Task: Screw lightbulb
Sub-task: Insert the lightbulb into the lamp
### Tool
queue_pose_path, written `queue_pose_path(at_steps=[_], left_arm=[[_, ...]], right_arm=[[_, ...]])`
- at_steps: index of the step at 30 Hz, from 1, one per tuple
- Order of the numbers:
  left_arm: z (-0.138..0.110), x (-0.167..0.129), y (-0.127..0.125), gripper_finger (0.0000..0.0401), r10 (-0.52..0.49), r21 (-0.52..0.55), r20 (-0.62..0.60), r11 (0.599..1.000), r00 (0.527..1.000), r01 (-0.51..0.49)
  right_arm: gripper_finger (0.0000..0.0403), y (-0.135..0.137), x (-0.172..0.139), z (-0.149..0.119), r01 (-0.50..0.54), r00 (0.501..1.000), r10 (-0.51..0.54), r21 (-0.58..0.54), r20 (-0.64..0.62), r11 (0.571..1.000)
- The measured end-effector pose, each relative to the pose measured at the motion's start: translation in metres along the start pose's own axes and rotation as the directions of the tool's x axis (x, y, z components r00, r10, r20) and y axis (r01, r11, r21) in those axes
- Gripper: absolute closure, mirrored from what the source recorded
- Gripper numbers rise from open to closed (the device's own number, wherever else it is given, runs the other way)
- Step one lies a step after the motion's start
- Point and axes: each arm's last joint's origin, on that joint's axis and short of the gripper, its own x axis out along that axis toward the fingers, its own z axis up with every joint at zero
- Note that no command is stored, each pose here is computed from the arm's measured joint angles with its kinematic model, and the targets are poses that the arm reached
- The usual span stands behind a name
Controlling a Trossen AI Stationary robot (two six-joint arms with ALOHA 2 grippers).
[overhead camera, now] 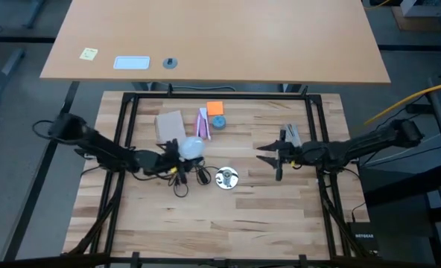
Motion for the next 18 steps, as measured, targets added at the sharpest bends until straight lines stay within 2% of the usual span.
queue_pose_path(at_steps=[4,8,12,18], left_arm=[[-0.015,0.023,-0.007,0.0235,0.000,0.023,0.011,1.000,1.000,0.000],[-0.028,0.046,-0.017,0.0235,-0.045,0.034,-0.016,0.998,0.999,0.045],[-0.039,0.066,-0.029,0.0235,-0.113,0.090,-0.048,0.989,0.992,0.117],[-0.046,0.079,-0.037,0.0235,-0.137,0.149,-0.065,0.978,0.988,0.145]], right_arm=[[0.0260,0.004,0.011,-0.011,0.000,0.999,0.000,-0.014,-0.039,1.000],[0.0260,0.008,0.022,-0.020,-0.013,0.998,0.012,-0.020,-0.060,1.000],[0.0260,0.011,0.032,-0.024,-0.021,0.999,0.021,-0.015,-0.035,1.000],[0.0260,0.012,0.037,-0.022,0.022,1.000,-0.022,0.002,0.021,1.000]])
